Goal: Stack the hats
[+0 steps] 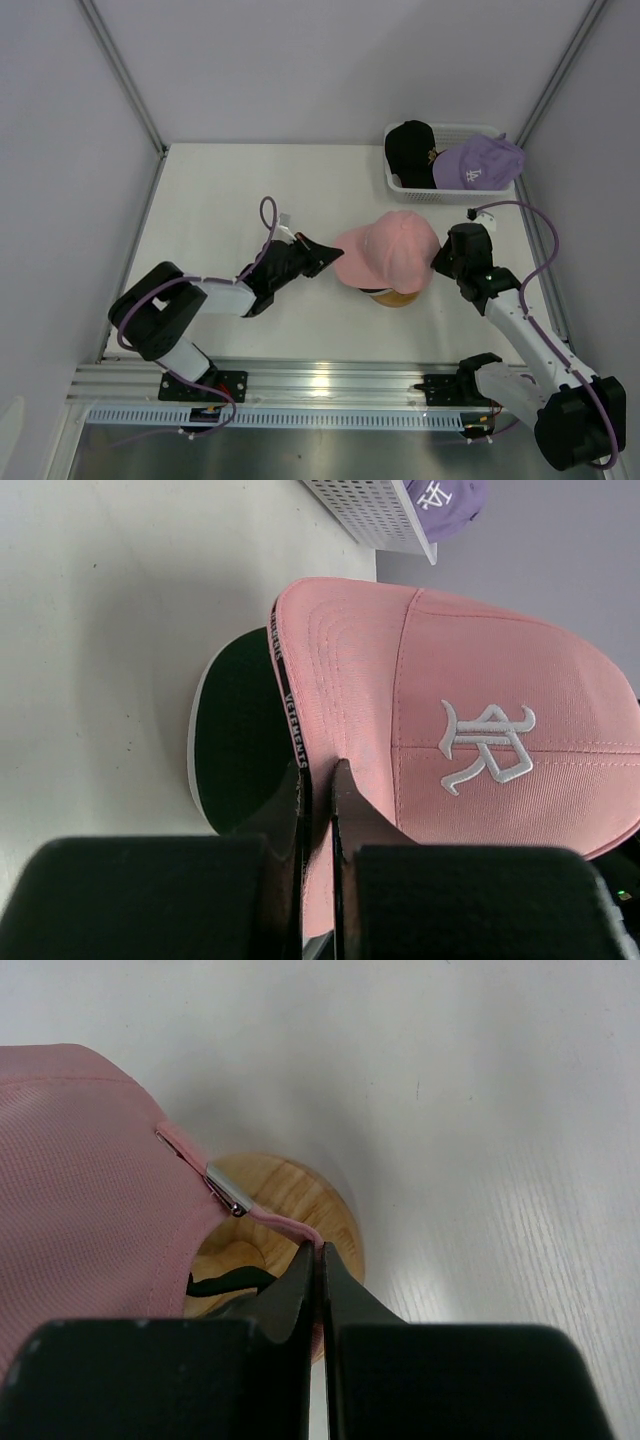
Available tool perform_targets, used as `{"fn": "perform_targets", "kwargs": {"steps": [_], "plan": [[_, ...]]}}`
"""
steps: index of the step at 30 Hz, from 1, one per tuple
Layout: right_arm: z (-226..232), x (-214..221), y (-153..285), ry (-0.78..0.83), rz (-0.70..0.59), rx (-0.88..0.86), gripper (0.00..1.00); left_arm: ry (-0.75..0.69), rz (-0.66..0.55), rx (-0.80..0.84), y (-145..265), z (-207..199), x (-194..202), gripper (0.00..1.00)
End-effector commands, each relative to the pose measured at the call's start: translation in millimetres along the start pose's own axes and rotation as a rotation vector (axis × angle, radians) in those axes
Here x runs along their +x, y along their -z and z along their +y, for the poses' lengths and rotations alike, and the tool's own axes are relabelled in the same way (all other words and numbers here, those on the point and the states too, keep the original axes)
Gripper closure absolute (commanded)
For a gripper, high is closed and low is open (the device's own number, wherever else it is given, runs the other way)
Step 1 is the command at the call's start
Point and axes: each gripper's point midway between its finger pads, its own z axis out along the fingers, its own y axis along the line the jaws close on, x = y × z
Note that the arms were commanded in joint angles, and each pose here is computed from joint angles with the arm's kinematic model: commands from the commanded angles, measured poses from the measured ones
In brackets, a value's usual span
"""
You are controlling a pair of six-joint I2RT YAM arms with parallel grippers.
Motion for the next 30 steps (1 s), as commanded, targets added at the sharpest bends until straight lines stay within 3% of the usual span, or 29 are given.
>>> {"fn": "perform_targets", "kwargs": {"steps": [1, 6, 13, 16, 18, 22, 28, 30], "plan": [[-14.4, 12.7, -4.2, 0.030, 0.037, 0.045, 1.00, -0.212, 0.055, -0.511, 39.0, 144.6, 18.3, 0.99], [-17.9, 12.9, -4.5, 0.038, 0.039, 0.057, 1.00, -0.334, 0.127, -0.447, 38.0, 145.9, 27.7, 0.99], [-10.7, -0.8, 10.9, 0.036, 0.023, 0.024, 1.00, -0.365, 0.170, -0.336, 32.9, 125.7, 34.7, 0.99], [-4.5, -14.8, 22.5, 0.031, 0.001, 0.007, 0.89, -0.382, 0.158, -0.358, 34.3, 119.3, 27.5, 0.99], [-1.2, -23.1, 27.7, 0.025, -0.014, -0.005, 0.75, -0.405, 0.143, -0.341, 35.6, 103.8, 20.7, 0.99], [3.5, -34.1, 36.6, 0.017, -0.033, -0.022, 0.66, -0.444, 0.096, -0.315, 43.5, 81.2, 8.6, 0.94], [11.6, -60.0, 54.2, -0.005, -0.074, -0.042, 0.51, -0.498, 0.020, -0.284, 57.8, 52.8, -10.9, 0.77], [8.0, -70.3, 57.9, -0.011, -0.098, -0.023, 0.47, -0.513, -0.001, -0.295, 62.0, 49.5, -16.8, 0.65]]}}
